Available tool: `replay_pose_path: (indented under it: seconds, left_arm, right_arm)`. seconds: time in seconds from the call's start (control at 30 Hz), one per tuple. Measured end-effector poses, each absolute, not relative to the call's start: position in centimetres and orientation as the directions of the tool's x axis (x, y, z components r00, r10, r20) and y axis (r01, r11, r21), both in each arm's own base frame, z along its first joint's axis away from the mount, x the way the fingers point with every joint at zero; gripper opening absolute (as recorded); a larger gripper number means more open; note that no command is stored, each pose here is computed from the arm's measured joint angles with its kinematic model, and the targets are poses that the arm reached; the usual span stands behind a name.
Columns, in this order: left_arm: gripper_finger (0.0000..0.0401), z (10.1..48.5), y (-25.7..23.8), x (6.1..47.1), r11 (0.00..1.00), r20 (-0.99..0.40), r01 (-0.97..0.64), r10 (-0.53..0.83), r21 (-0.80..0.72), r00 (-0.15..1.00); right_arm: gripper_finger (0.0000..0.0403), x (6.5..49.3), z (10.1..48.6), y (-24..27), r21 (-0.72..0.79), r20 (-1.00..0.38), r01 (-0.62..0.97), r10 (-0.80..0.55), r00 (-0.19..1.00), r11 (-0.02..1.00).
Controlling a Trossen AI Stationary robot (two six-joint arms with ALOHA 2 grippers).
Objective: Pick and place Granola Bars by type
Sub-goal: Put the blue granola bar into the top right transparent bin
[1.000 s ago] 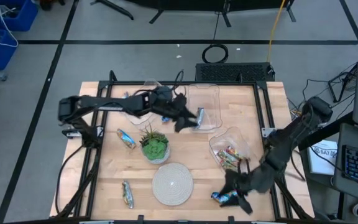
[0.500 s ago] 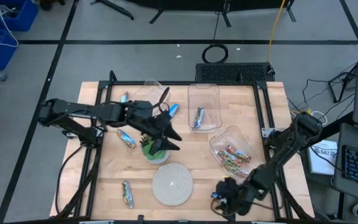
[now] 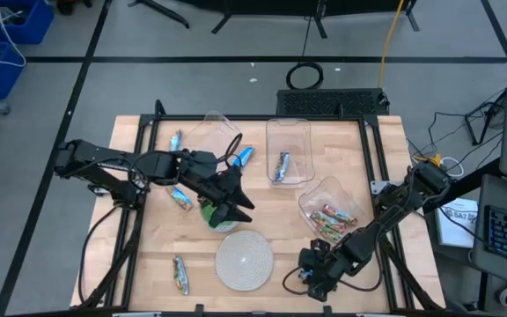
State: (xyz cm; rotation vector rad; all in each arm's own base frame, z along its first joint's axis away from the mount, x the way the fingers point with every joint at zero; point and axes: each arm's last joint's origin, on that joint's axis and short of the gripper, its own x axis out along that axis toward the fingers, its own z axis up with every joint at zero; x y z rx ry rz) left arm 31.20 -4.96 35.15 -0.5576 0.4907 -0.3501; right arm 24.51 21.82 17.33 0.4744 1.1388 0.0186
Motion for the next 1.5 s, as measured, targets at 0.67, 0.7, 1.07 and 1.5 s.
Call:
replay_pose_path:
  seconds: [0.67,0.7,1.07,1.5]
  left_arm:
    - [0.0248,35.0,-5.8,31.0,0.782,-0.361,0.181,-0.462,-0.596,0.810]
    - [0.0248,35.0,-5.7,31.0,0.782,-0.360,0.181,-0.462,-0.596,0.810]
    - [0.0248,35.0,-5.7,31.0,0.754,-0.361,0.153,-0.469,-0.639,0.806]
    - [0.0248,34.8,-4.0,31.3,0.893,-0.385,0.153,-0.330,-0.423,0.862]
  right_arm:
    - [0.0185,24.9,15.2,22.3,0.340,-0.893,0.215,0.243,0.377,0.915]
    - [0.0185,24.9,15.1,22.3,0.338,-0.894,0.216,0.240,0.379,0.916]
    - [0.0017,25.2,15.1,21.8,0.332,-0.899,0.177,0.255,0.355,0.926]
    - [0.0002,24.2,29.4,16.4,0.412,-0.671,0.077,0.246,0.699,0.908]
